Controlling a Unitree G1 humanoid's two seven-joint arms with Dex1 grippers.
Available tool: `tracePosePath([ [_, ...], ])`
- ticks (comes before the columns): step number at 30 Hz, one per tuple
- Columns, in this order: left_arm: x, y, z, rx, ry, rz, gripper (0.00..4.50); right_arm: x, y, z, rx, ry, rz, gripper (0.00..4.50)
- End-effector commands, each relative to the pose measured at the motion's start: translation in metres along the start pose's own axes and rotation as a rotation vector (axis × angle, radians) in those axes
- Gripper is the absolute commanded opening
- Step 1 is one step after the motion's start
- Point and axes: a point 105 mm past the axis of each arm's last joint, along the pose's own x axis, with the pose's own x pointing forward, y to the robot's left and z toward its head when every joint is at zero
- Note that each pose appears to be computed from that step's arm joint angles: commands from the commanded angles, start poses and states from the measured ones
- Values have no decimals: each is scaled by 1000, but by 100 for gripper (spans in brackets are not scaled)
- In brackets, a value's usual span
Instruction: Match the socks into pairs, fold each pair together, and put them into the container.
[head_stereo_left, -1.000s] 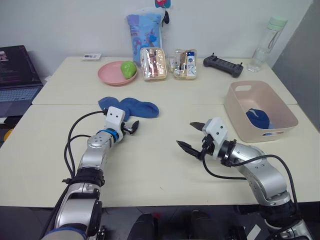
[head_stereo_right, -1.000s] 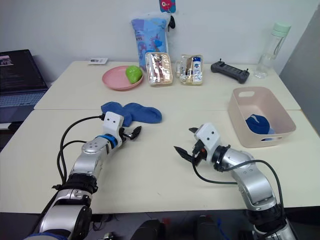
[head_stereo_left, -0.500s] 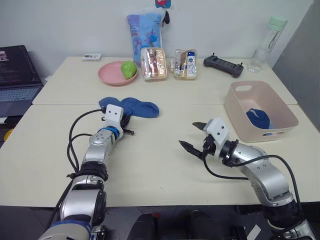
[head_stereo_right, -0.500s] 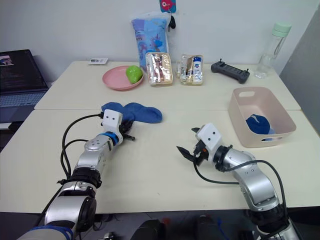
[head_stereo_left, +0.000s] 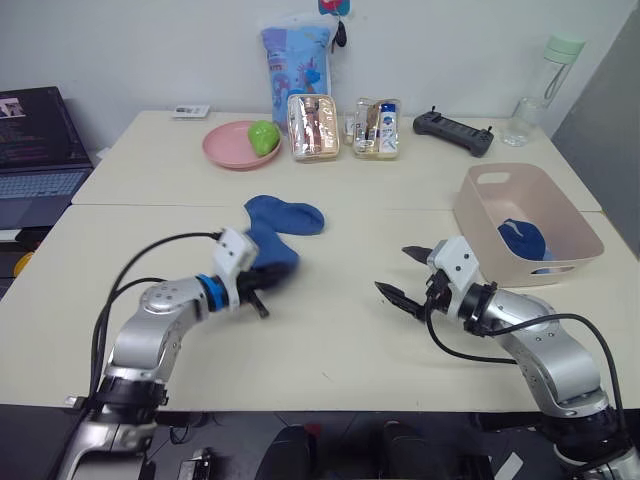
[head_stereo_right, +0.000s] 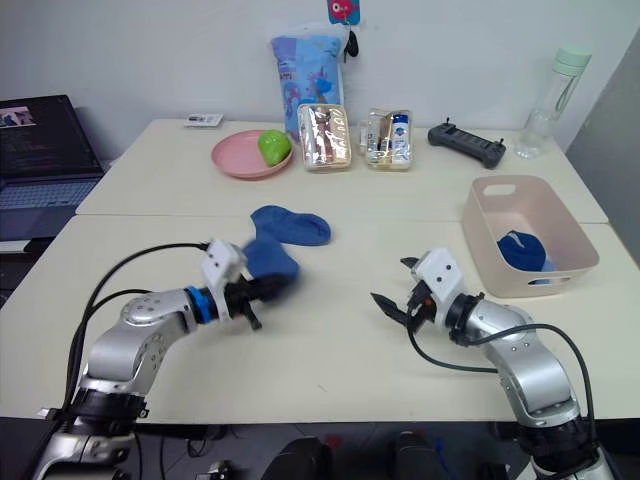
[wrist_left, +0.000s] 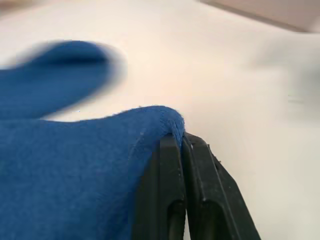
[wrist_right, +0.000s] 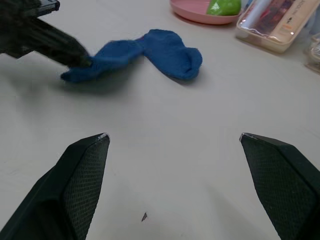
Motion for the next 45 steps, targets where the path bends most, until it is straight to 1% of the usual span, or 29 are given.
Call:
tracePosePath([
  [1,16,-37,17,-11,-15,-205,5,-12,-15,17,-45,-44,-35,450],
  [3,31,-43,16,-18,-11,-244,5,-16,-21,17,-51,-35,-51,450],
  [5,50,-48,16,-11,-34,-275,5,-21,-25,12,-53,-21,-70,450],
  [6,60,-49,15,-24,-45,-278,25,-23,-27,9,-53,-9,-82,450],
  [8,67,-58,16,-19,-45,-335,68,-29,-29,8,-38,-1,-99,450],
  [12,58,-57,27,-45,-76,-357,191,-33,-24,7,-27,7,-81,450],
  [14,52,-41,32,-37,-91,-297,259,-34,-16,3,-19,24,-47,450],
  [16,52,11,36,-1,-119,-49,324,-31,-2,-7,2,59,0,450],
  [18,50,43,40,20,-136,84,383,-26,11,-14,10,82,34,450],
  [20,46,64,40,48,-125,150,383,-19,28,-18,12,85,87,450],
  [21,45,71,39,61,-116,171,383,-17,34,-20,8,88,105,450],
  [24,45,85,25,116,-36,216,383,-12,43,-30,-38,122,132,450],
  [25,45,87,18,112,-13,215,383,-9,45,-34,-46,130,130,450],
  [27,44,82,6,107,18,165,383,-5,46,-41,-63,150,118,450],
  [29,42,74,-5,106,54,104,383,0,48,-42,-63,146,109,450],
  [30,41,74,-10,112,74,99,383,3,48,-43,-68,141,102,450],
  [33,43,75,-11,112,71,111,324,2,46,-47,-78,153,105,387],
  [34,44,74,-11,109,66,109,297,1,45,-49,-81,157,105,358],
  [37,47,69,-9,110,52,79,195,0,43,-50,-86,164,105,243],
  [38,47,67,-8,110,48,72,167,0,42,-49,-84,159,108,211],
  [43,41,66,-9,88,38,77,0,-2,34,-48,-98,154,104,26],
  [44,40,65,-10,65,36,79,0,-3,29,-47,-100,150,94,2],
  [45,38,64,-10,36,29,81,0,-4,24,-46,-106,148,84,2],
])
